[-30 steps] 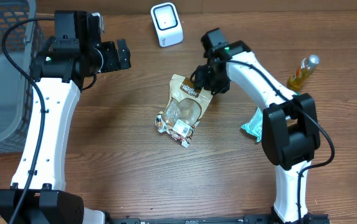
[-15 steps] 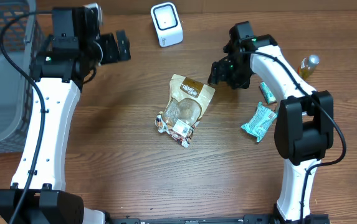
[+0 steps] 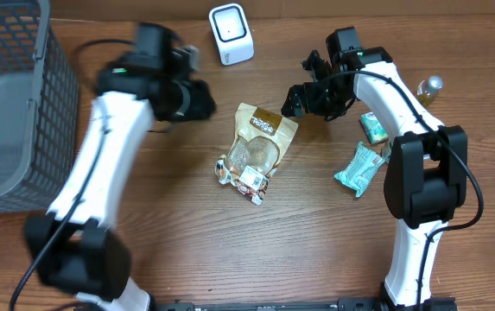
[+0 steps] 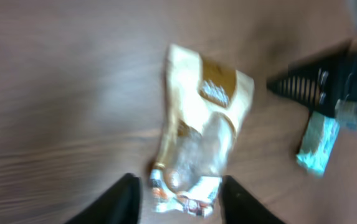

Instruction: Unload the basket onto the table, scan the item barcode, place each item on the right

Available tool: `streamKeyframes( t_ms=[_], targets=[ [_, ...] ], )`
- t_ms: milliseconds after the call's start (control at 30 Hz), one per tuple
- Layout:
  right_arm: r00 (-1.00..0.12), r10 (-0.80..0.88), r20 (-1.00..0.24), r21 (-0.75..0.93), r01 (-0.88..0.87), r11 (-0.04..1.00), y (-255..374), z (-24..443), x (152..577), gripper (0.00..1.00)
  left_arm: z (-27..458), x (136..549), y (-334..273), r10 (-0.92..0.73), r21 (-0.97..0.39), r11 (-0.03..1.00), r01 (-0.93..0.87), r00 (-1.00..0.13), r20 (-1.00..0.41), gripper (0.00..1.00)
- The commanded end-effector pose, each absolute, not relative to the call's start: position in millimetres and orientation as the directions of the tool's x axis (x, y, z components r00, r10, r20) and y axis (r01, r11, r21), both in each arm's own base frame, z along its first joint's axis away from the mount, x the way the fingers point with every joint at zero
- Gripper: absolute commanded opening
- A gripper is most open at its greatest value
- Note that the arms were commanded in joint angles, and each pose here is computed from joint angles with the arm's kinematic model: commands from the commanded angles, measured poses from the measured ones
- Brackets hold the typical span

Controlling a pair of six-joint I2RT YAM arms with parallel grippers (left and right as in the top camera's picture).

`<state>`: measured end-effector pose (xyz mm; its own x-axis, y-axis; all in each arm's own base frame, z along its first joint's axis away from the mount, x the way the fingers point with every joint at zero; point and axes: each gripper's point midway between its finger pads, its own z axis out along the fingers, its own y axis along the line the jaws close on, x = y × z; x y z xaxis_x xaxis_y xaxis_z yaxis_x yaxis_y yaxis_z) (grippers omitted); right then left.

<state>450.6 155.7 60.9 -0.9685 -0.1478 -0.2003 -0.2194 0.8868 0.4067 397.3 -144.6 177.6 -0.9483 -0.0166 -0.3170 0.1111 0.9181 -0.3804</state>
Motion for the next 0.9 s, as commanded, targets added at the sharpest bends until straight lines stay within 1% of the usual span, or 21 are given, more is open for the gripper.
streamKeyframes(
  t_ms=[0,33,100,267,400,467,600,633,667,700,800,867],
  targets=[
    [-0.950,-0.163,-0.265,0.414,-0.265,0.871,158.2,82.3,456.8,0.89,135.2,379.7,-186.6,0.080,-0.390,0.908,0.153,-0.977,-0.196,0.34],
    [-0.951,-0.163,-0.264,0.414,-0.265,0.871,158.2,82.3,456.7,0.89,126.3,377.3,-192.1,0.090,-0.379,0.913,0.152,-0.980,-0.176,0.33],
    [-0.951,-0.163,-0.262,0.415,-0.263,0.871,158.1,81.9,456.1,0.89,105.7,373.0,-197.0,0.087,-0.333,0.935,0.125,-0.988,-0.127,0.26],
    [-0.956,-0.164,-0.243,0.417,-0.255,0.872,157.3,75.8,451.2,0.89,70.4,363.3,-193.0,0.083,-0.247,0.965,0.088,-0.996,-0.031,0.20],
    [-0.961,-0.166,-0.220,0.437,-0.249,0.864,159.3,69.1,443.9,0.88,51.4,359.2,-185.1,0.080,-0.203,0.976,0.074,-0.997,0.023,0.12],
    [-0.963,-0.170,-0.211,0.466,-0.252,0.848,164.9,65.9,439.0,0.88,46.2,358.1,-181.6,0.080,-0.185,0.980,0.072,-0.996,0.036,0.10],
    [-0.962,-0.177,-0.210,0.497,-0.261,0.828,172.2,63.5,435.0,0.88,45.5,361.4,-178.7,0.112,-0.181,0.978,0.107,-0.993,0.021,0.11],
    [-0.961,-0.178,-0.213,0.503,-0.264,0.823,173.9,64.1,435.2,0.88,45.6,361.6,-178.2,0.122,-0.184,0.976,0.116,-0.992,0.020,0.10],
    [-0.959,-0.177,-0.219,0.512,-0.268,0.816,175.7,65.3,436.0,0.88,45.6,362.0,-177.1,0.124,-0.184,0.976,0.119,-0.992,0.019,0.05],
    [-0.957,-0.176,-0.230,0.517,-0.274,0.811,177.2,66.6,438.0,0.88,45.3,362.3,-175.1,0.123,-0.181,0.976,0.117,-0.992,0.021,0.04],
    [-0.954,-0.176,-0.242,0.515,-0.280,0.811,177.5,67.1,440.6,0.87,45.4,359.2,-173.2,0.125,-0.181,0.977,0.117,-0.992,0.036,0.04],
    [-0.953,-0.176,-0.247,0.514,-0.283,0.810,177.7,67.4,441.8,0.86,48.3,358.6,-177.2,0.164,-0.232,0.961,0.152,-0.986,0.036,0.04]
  ],
)
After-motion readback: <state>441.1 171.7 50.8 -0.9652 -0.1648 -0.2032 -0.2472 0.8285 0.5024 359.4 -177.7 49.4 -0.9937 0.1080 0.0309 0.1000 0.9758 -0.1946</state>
